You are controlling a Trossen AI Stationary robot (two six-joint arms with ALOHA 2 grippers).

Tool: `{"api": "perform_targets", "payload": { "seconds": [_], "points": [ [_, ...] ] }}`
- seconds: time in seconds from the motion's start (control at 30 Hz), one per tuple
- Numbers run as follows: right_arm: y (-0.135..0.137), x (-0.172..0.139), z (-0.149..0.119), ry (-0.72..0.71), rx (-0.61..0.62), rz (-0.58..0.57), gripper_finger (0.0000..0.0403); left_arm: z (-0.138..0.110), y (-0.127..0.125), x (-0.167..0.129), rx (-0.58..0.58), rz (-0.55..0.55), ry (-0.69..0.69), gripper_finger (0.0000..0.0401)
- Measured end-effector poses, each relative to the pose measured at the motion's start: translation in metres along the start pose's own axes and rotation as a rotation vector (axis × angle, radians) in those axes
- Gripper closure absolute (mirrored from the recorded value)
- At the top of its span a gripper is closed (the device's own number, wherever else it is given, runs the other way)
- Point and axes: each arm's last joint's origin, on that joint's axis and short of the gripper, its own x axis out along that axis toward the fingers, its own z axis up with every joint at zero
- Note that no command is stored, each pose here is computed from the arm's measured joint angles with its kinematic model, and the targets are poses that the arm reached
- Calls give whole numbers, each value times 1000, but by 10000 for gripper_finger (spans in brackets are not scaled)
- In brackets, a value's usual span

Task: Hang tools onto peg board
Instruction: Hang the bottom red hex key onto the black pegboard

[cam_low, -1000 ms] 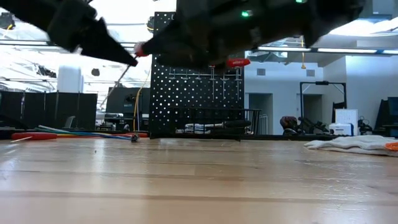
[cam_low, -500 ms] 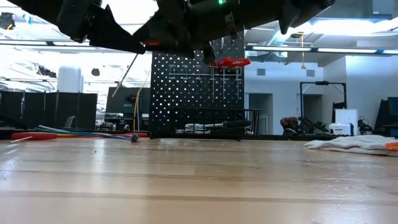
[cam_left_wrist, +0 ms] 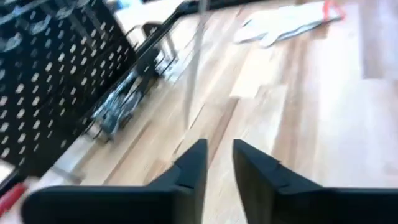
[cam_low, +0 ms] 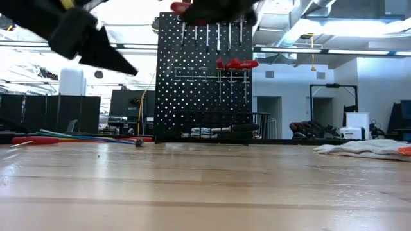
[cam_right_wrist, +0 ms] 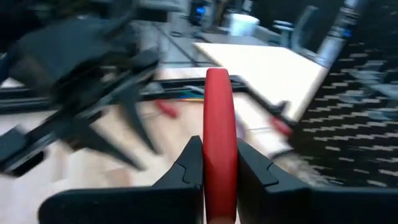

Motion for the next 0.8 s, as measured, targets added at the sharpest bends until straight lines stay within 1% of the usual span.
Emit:
{"api": "perform_targets", "payload": {
  "seconds": [0.07, 0.2, 0.27, 0.33, 0.47, 0.6, 0.7, 0.8],
  "points": [
    [-17, -8, 15, 14, 11, -46, 358, -6, 2, 0, -22, 10, 37, 293],
    [-59, -15, 47, -17, 65, -116, 358, -19, 4, 1, -92, -25, 90, 255],
    [-82, -14, 65, -24, 71, -164, 358, -25, 5, 1, -115, -35, 101, 246],
    [-101, -9, 80, 0, 58, -217, 358, -28, 5, 1, -132, -39, 101, 243],
    [-133, 8, 104, 57, 39, -297, 358, -30, 5, 2, -141, -43, 96, 242],
    [-153, 30, 113, 107, 32, -291, 358, -30, 5, 2, -139, -51, 100, 242],
    [-159, 46, 115, 124, -5, -313, 358, -30, 5, 1, -134, -65, 107, 242],
    [-164, 57, 116, 140, -15, -332, 358, -31, 4, 1, -132, -71, 109, 242]
  ]
}}
